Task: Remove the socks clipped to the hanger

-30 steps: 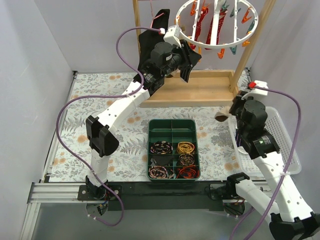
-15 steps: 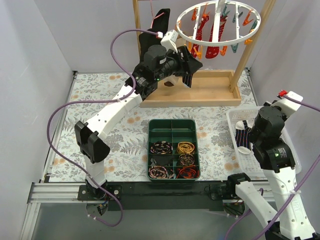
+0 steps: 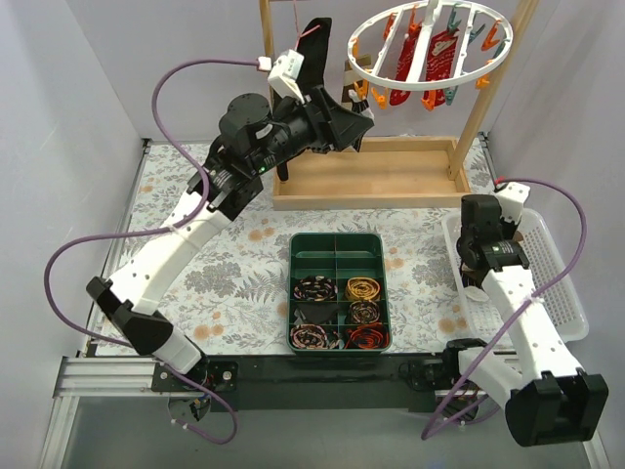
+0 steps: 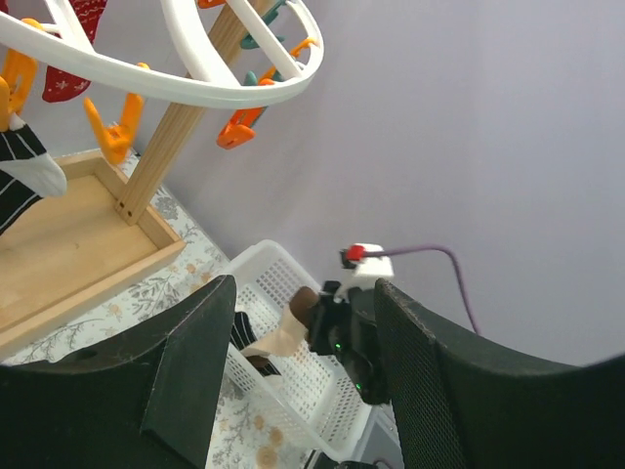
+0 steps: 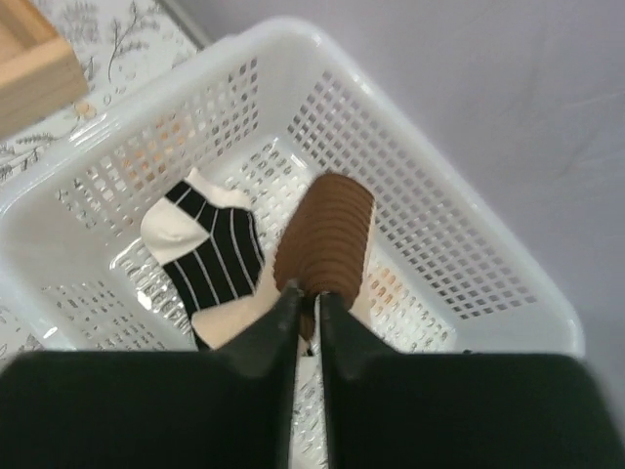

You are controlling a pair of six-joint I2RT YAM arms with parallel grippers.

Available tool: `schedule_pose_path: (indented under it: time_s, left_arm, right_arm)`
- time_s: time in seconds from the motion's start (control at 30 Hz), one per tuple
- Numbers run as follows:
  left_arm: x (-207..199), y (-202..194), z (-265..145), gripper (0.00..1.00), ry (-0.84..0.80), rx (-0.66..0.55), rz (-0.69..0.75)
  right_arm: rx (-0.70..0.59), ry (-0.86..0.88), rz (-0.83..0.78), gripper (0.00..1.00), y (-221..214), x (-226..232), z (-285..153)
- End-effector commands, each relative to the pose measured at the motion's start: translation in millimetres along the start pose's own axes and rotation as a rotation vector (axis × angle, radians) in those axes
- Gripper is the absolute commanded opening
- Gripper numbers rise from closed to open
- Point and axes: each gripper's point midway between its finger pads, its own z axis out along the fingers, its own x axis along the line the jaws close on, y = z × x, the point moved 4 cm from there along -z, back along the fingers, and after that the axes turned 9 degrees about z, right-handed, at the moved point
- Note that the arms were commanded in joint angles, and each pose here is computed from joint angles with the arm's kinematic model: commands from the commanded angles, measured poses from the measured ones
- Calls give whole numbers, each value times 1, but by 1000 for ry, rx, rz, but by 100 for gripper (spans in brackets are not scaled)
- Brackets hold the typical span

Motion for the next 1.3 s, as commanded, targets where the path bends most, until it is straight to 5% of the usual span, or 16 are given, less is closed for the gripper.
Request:
schedule_pose_path:
  time_s: [0.0, 0.1, 0.3, 0.57, 0.8, 1.27]
  left_arm:
    - [-23, 17, -33, 57, -45, -34, 17]
    - [-26, 22, -45, 57, -36, -49, 32]
    - [-20, 22, -63, 57, 22, -59, 73]
    - [-11, 20, -82, 57, 88, -87, 93]
    - [-9, 24, -94, 57, 125, -99, 119]
    - [-7, 28, -123, 58, 175, -101, 214]
  right_arm:
    - [95, 54, 27, 51, -12, 15, 15]
    - [113, 96, 20, 65, -12, 21, 14]
    - [85, 236, 29, 65, 16, 31, -2]
    - [-119, 866, 89, 69, 62, 116, -58]
    - [-266, 1197, 208, 75, 88, 188, -99]
    - [-464, 1365, 303, 77, 93, 275, -107]
